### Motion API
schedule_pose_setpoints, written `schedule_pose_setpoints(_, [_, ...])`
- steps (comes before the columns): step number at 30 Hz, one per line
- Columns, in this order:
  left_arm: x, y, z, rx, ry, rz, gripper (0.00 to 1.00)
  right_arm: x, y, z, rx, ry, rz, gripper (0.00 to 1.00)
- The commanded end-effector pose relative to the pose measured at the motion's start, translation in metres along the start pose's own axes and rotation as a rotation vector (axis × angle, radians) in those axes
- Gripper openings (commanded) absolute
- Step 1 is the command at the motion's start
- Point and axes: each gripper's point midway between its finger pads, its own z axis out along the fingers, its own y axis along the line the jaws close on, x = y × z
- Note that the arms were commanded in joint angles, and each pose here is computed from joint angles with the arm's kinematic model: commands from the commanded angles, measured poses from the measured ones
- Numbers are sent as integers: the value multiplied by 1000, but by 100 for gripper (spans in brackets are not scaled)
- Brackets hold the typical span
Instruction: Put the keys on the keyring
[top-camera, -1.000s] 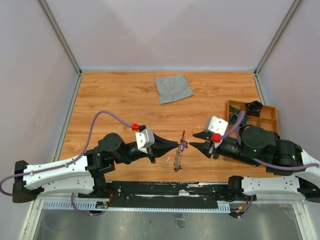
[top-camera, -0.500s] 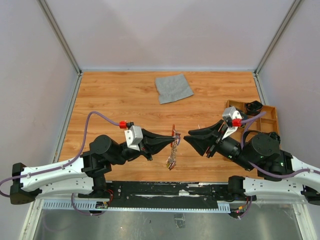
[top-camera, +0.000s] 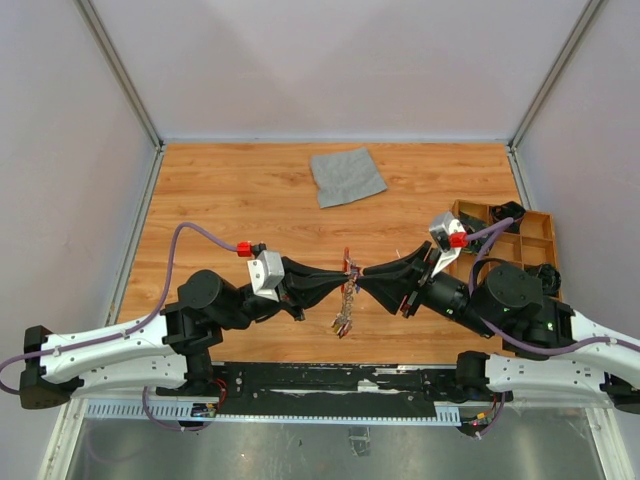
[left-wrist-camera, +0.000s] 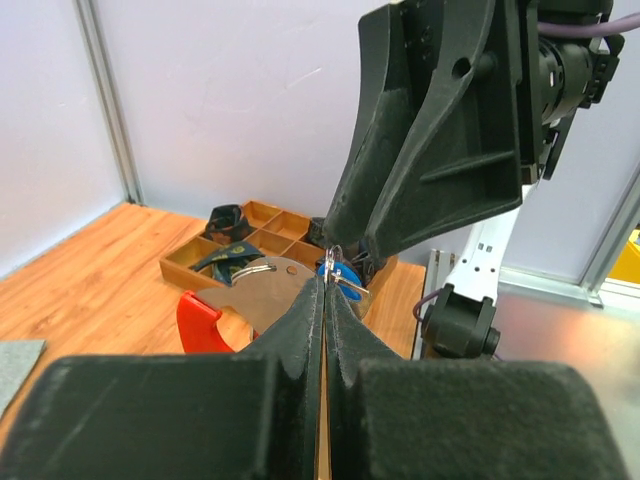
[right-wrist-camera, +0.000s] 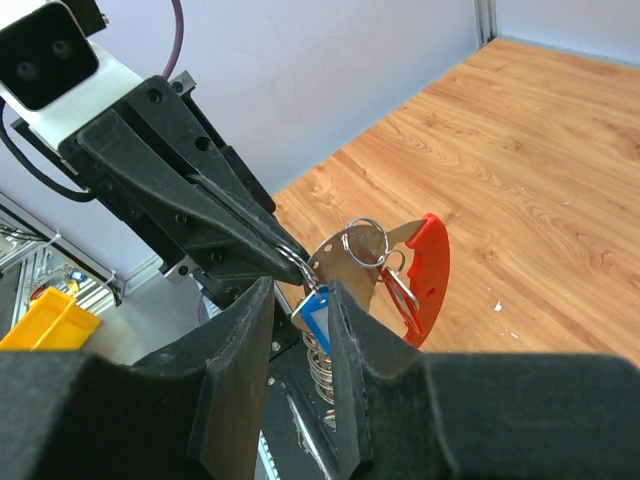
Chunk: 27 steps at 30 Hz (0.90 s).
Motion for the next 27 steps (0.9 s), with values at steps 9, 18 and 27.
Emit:
schedule_pose_setpoints(9, [-31, -4, -3, 16, -110, 1, 1, 2, 6, 6, -41, 3, 49, 15])
schedule_pose_setpoints(18, [-31, -3, -5, 11, -109, 2, 1, 0, 1, 3, -16, -9, 58, 1])
schedule_pose_setpoints(27, [-32, -3, -6, 12, -111, 5, 1, 7, -15, -1, 71, 21, 83, 1])
